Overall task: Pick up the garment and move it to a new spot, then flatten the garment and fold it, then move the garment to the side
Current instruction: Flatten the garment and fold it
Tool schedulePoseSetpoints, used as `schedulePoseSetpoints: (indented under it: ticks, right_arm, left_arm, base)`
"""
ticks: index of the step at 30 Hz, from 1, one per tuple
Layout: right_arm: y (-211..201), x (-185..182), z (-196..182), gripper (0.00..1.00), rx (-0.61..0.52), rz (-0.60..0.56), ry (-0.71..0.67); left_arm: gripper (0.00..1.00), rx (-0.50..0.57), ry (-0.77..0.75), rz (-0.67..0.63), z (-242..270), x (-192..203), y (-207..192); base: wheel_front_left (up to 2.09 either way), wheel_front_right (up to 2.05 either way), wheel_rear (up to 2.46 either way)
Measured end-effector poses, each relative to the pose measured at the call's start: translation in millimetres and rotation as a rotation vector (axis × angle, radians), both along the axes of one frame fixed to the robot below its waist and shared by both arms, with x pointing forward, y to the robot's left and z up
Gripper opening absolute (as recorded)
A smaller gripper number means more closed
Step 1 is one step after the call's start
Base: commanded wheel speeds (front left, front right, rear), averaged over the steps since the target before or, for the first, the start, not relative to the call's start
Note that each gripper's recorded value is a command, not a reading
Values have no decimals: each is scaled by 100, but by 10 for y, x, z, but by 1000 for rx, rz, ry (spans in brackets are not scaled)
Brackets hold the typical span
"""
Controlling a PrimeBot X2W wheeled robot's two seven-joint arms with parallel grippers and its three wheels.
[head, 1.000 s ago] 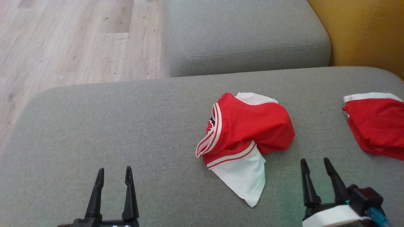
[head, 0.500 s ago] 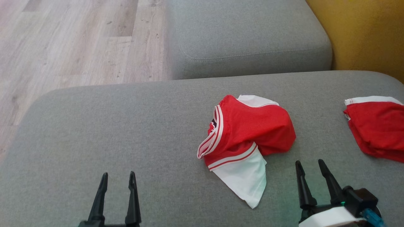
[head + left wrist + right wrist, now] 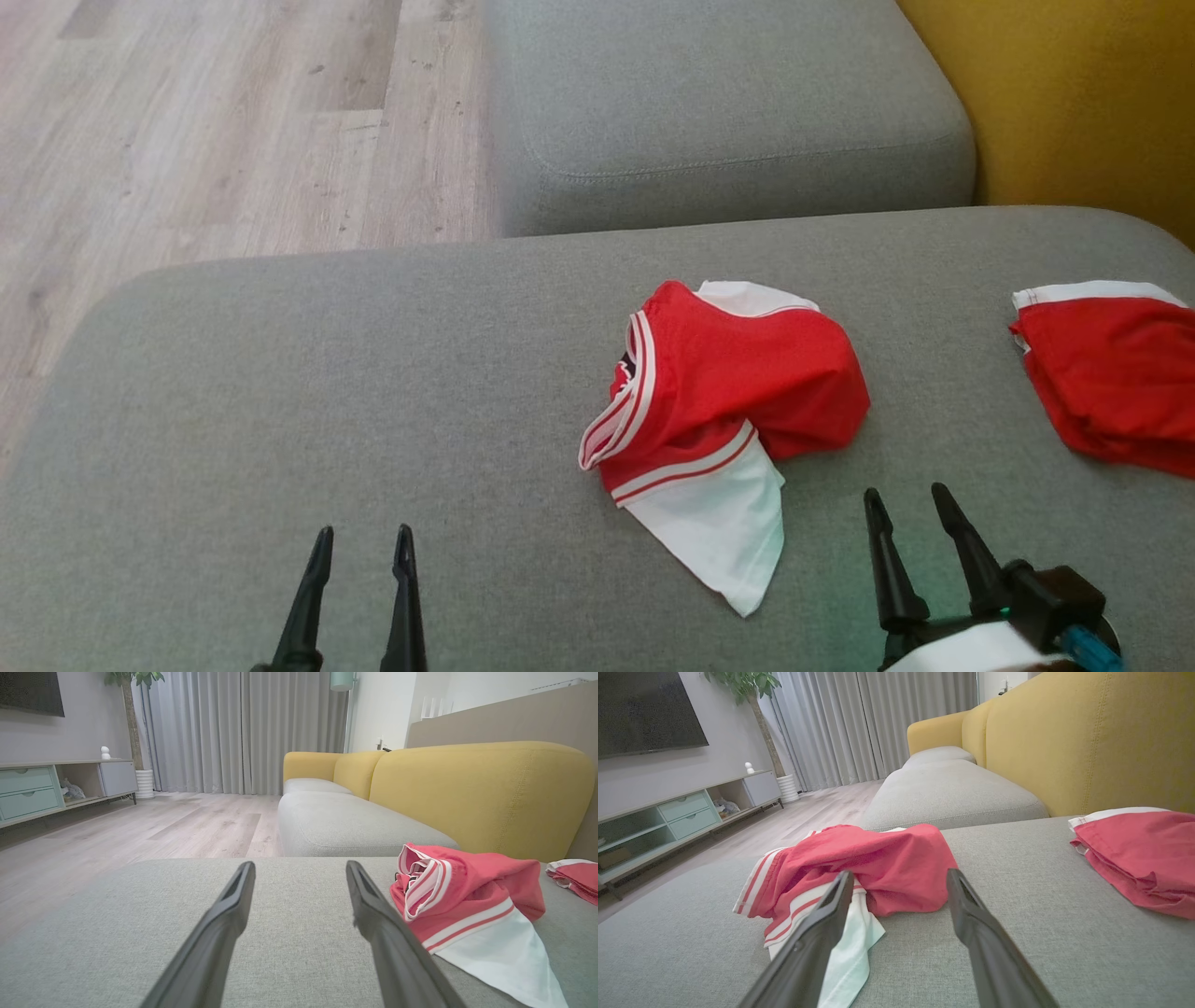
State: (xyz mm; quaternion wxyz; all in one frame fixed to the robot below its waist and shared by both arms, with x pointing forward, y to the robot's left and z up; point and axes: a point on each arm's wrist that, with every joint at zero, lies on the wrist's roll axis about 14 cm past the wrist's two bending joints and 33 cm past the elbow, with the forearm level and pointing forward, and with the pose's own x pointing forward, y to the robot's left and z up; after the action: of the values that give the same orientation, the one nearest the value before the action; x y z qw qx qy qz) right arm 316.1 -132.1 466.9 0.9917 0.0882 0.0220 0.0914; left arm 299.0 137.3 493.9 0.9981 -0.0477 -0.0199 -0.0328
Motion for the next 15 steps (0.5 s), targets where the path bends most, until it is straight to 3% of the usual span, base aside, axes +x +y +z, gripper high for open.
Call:
schedulePoseSetpoints:
  ticks: [15]
  right_arm:
    - [11,-5,-38,100,1,3,13]
  left_arm:
    - [100,0,29,-28,-85,3,-72]
  base:
    - [0,0,0]
